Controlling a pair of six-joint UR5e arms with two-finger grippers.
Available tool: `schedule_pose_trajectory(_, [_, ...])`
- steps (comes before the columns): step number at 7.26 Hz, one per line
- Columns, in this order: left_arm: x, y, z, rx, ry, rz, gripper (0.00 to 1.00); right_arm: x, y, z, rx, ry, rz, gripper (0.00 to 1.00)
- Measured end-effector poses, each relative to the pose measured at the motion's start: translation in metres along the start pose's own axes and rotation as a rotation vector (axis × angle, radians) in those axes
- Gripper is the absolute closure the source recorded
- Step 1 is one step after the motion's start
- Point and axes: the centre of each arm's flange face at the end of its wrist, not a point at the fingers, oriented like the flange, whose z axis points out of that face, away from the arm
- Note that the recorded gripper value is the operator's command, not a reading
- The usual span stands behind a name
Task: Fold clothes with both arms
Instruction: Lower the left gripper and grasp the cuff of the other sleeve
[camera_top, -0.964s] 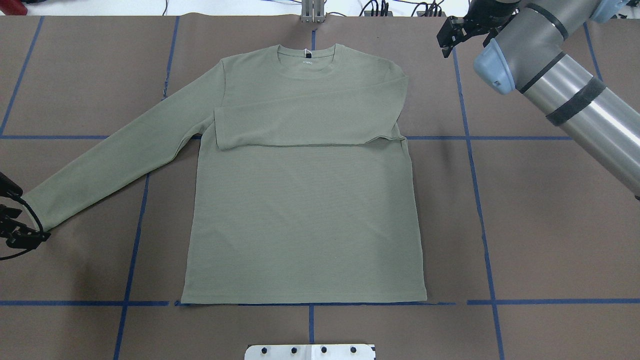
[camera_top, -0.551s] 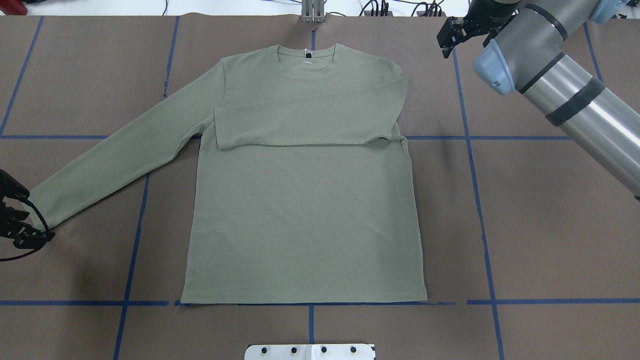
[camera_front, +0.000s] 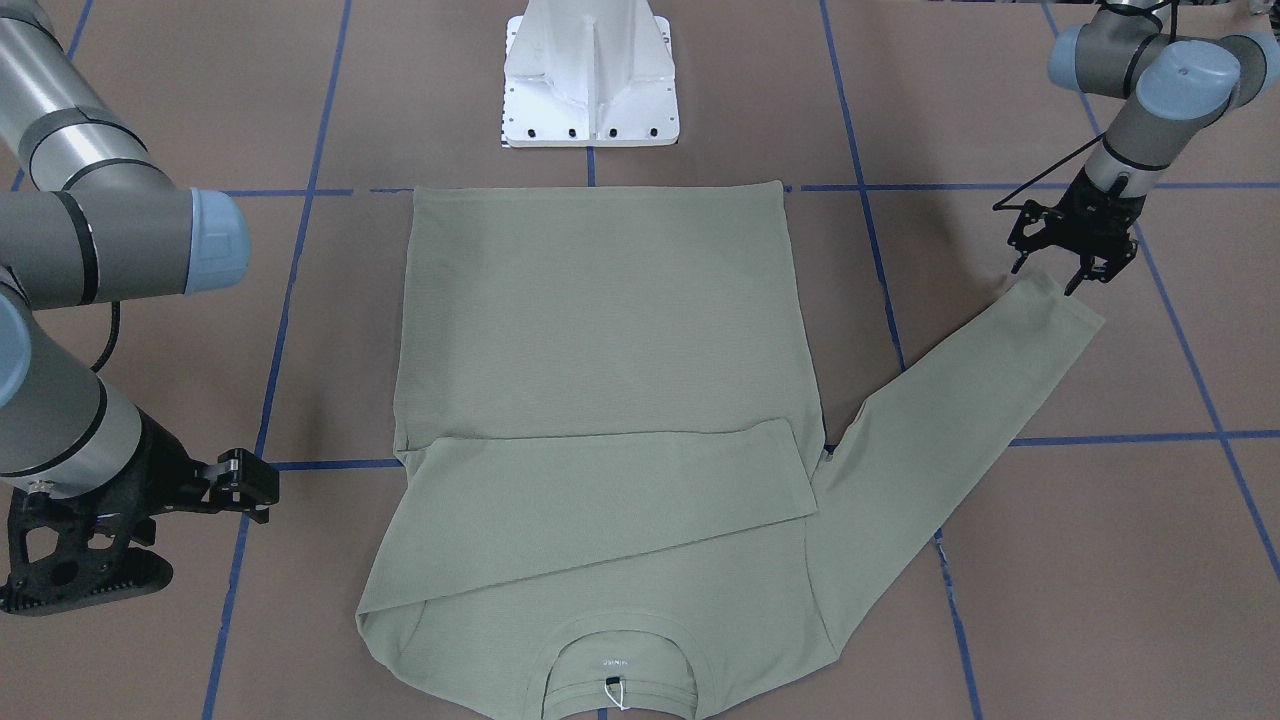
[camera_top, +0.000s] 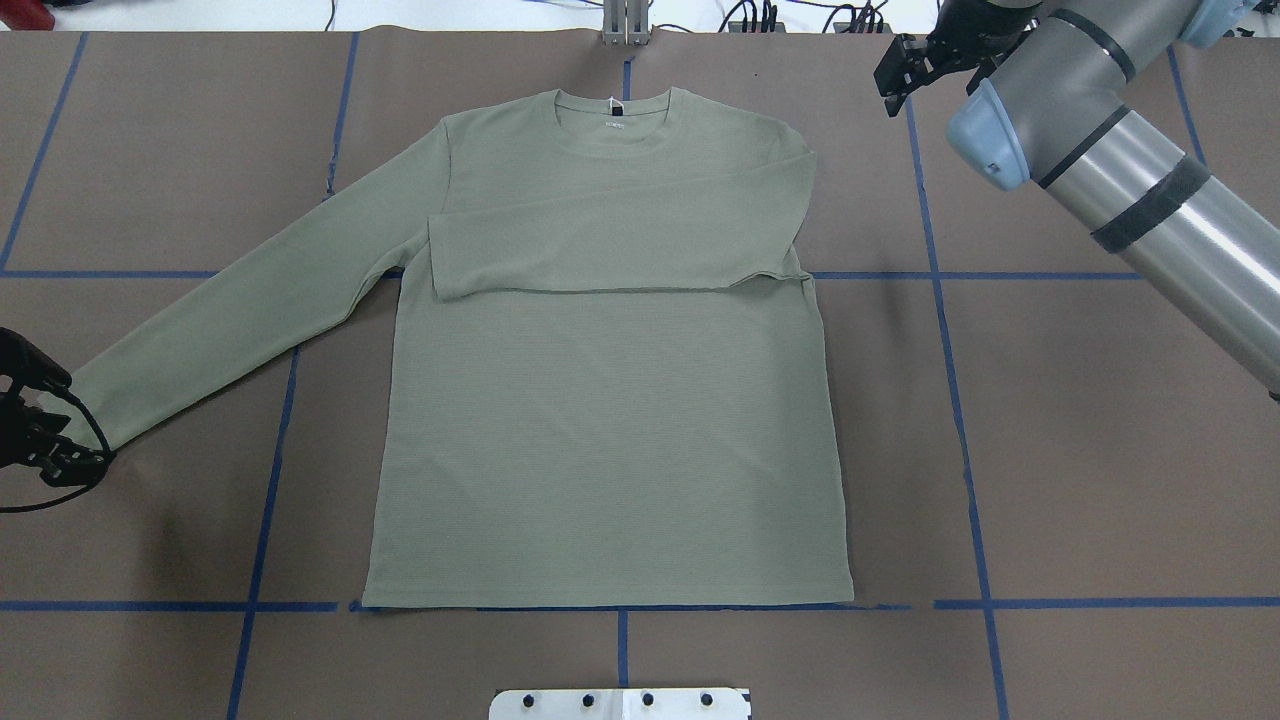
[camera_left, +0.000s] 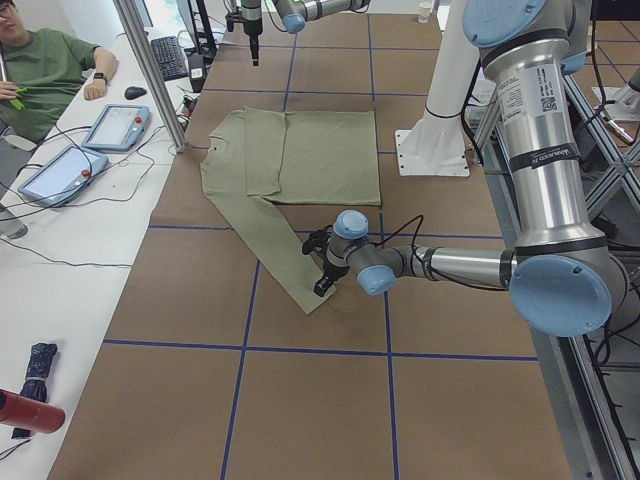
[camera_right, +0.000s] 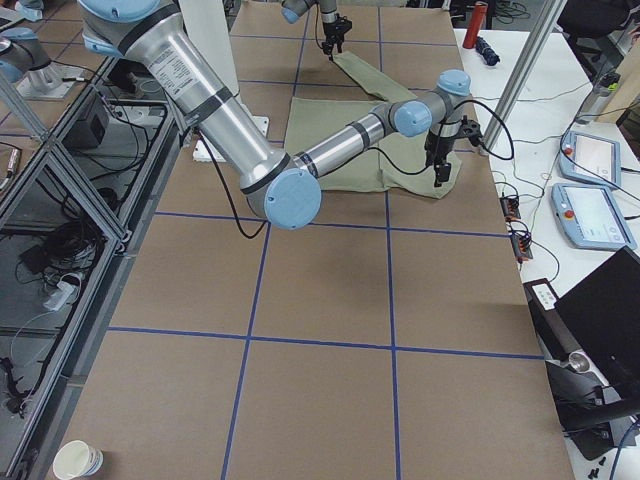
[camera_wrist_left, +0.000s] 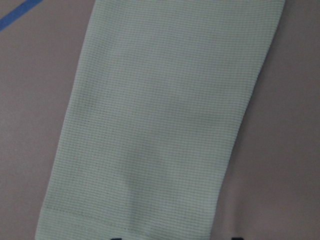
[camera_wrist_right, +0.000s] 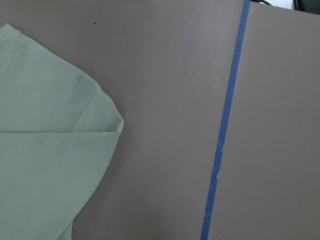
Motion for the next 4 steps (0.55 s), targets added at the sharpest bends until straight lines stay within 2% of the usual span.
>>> schedule_pose_trajectory(2, [-0.0004,0.0012,0.0001,-0.001,-0.002,0.0,0.32,0.0002,0.0002,0.0,0.0,0.001,0.001,0.0])
schedule_pose_trajectory(4, [-0.0009,0.0031,0.0001,-0.005,-0.002,0.001,0.37,0.0003,0.0004,0.0,0.001,0.0,0.001,0.0])
